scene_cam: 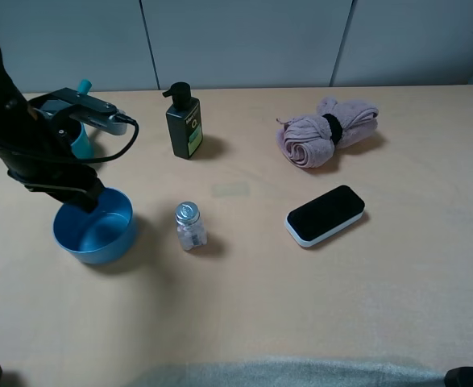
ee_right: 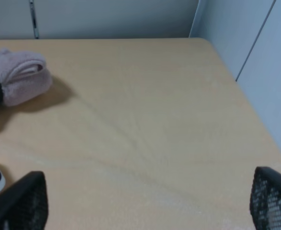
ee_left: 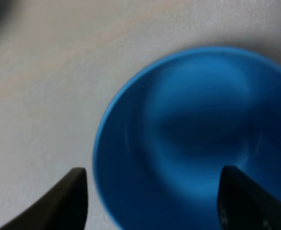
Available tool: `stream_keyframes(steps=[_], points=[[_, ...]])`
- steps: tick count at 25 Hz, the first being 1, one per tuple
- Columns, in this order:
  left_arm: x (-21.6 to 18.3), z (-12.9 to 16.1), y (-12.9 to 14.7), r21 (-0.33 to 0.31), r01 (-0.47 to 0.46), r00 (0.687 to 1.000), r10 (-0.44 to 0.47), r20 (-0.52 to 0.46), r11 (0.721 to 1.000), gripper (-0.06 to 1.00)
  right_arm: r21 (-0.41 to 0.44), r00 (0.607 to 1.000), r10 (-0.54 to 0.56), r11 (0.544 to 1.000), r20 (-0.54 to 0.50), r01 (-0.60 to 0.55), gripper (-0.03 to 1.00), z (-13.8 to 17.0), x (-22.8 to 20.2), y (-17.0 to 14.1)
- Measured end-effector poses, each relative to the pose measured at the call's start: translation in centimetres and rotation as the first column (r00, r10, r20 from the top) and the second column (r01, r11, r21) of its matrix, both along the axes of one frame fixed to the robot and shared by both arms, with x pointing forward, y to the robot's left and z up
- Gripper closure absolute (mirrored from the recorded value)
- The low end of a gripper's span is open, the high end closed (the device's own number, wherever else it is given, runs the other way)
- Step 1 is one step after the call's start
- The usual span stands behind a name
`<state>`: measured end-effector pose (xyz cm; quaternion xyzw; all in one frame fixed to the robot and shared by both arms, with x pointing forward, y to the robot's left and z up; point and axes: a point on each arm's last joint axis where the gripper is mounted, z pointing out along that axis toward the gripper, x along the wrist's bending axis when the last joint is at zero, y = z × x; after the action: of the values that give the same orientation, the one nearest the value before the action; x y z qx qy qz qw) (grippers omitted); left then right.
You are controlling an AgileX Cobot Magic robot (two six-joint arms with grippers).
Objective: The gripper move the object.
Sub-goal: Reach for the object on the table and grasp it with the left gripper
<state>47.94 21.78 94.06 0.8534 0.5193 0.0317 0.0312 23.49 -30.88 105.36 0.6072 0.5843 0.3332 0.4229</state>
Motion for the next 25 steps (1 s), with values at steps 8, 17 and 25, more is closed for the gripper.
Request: stream_keyframes(steps=[8,17,25], points=[[0.83,-0.16,0.30,0.062,0.060,0.998,-0.061,0.027,0.996,0.29,0.000,1.000,0.000,1.000,0.000,0.000,0.33,0.00,0.00,0.00],[0.90,-0.15,0.29,0.061,0.051,0.998,-0.053,0.035,0.997,0.29,0.000,1.000,0.000,1.000,0.000,0.000,0.33,0.00,0.00,0.00],[1.00,-0.14,0.21,0.052,0.048,0.998,-0.050,0.047,0.998,0.29,0.000,1.000,0.000,1.000,0.000,0.000,0.33,0.00,0.00,0.00]])
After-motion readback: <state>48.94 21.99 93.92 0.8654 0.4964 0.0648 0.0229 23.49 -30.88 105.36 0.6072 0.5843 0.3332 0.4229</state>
